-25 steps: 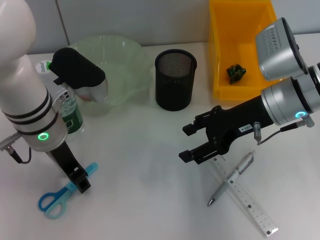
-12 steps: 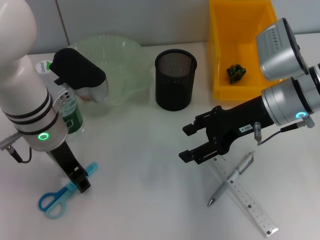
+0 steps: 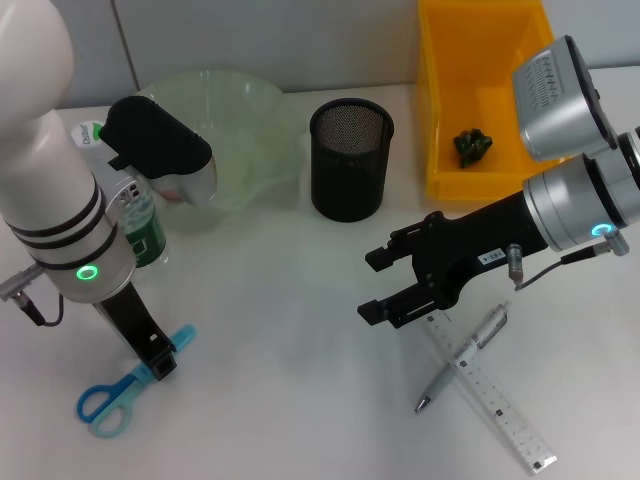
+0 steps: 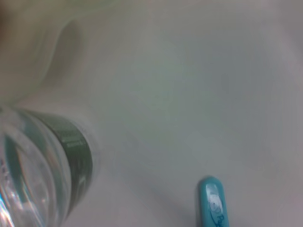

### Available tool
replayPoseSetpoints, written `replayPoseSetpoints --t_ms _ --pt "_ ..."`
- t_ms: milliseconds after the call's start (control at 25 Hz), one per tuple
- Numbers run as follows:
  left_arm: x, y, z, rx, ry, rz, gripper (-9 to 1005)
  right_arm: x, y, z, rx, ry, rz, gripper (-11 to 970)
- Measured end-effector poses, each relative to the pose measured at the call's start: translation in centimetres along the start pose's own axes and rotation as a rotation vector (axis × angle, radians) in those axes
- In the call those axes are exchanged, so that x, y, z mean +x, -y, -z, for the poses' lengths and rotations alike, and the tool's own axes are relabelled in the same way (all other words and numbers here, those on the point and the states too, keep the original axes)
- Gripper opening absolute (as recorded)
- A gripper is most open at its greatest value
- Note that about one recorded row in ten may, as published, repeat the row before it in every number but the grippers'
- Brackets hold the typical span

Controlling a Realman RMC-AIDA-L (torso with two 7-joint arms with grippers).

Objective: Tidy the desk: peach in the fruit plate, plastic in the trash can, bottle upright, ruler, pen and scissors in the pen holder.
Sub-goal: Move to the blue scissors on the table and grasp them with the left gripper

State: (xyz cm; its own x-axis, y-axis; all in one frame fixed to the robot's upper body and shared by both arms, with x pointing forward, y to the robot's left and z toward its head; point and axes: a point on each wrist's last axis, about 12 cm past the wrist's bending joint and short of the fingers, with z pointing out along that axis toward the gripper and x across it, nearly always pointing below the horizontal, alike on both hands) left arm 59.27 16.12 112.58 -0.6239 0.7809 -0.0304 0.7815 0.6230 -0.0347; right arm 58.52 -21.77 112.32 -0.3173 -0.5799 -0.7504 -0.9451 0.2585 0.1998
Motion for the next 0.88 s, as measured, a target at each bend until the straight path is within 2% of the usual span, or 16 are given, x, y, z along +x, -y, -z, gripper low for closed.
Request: replayPoseSetpoints --t_ms 160,880 --pt "0.01 0.01 -0.01 0.001 0.0 0.0 368 -0.05 0.01 -0.01 0.0 0.0 0.0 772" --pt "0.02 0.01 -0.02 0.001 0.0 0.0 364 -0.12 0.02 -0.01 0.0 0.0 -0.002 772"
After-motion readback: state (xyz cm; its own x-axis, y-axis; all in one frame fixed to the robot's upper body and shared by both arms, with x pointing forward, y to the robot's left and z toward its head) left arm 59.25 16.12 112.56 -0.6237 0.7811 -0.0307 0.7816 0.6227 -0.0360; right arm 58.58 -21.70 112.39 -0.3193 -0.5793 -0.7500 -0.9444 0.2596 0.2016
